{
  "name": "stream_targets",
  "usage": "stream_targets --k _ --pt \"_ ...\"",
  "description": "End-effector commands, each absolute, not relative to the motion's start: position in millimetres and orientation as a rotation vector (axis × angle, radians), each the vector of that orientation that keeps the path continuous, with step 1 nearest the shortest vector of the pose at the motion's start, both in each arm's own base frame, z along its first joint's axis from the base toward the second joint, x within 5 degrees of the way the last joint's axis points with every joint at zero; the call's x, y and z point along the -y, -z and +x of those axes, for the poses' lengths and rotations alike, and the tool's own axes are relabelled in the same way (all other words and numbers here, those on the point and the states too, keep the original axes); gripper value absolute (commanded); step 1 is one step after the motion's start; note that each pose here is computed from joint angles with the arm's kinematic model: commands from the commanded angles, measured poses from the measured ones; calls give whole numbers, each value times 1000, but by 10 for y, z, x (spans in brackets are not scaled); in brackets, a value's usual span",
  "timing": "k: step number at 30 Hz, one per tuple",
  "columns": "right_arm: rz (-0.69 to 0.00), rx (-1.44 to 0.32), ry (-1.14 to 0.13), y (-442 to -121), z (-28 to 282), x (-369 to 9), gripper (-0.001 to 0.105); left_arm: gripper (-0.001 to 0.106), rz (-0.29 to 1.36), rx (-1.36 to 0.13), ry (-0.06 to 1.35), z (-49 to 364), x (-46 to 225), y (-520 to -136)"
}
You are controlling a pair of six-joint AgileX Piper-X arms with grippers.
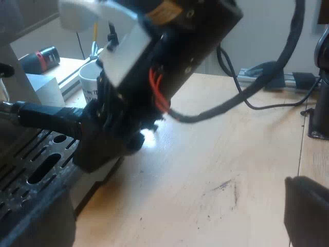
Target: Grind coffee beans and then tamp
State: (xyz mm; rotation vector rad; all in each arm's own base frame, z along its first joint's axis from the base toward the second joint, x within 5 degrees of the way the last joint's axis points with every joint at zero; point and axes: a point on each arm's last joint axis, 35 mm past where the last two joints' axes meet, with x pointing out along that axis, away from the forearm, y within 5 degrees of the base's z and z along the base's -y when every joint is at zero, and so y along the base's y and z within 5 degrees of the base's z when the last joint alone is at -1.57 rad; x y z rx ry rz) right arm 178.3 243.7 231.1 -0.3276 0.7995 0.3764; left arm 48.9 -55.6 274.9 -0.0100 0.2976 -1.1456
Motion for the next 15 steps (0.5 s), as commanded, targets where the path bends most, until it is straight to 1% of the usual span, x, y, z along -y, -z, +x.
stream_targets --k 1,4,8,15 --pt "-326 -791 -384 -2297 1818 -2449 60 84 -17 -282 1140 480 548 -2781" --pt "-314 -779 -387 -2234 1811 -2438 60 84 -17 -282 1140 480 548 -2781" --pt "-326 -792 -384 -2176 1792 -2410 60 84 -17 -282 1140 480 548 -2781" --pt "-315 -766 -383 -2189 1806 -2425 60 84 -17 -282 1140 480 548 -2781"
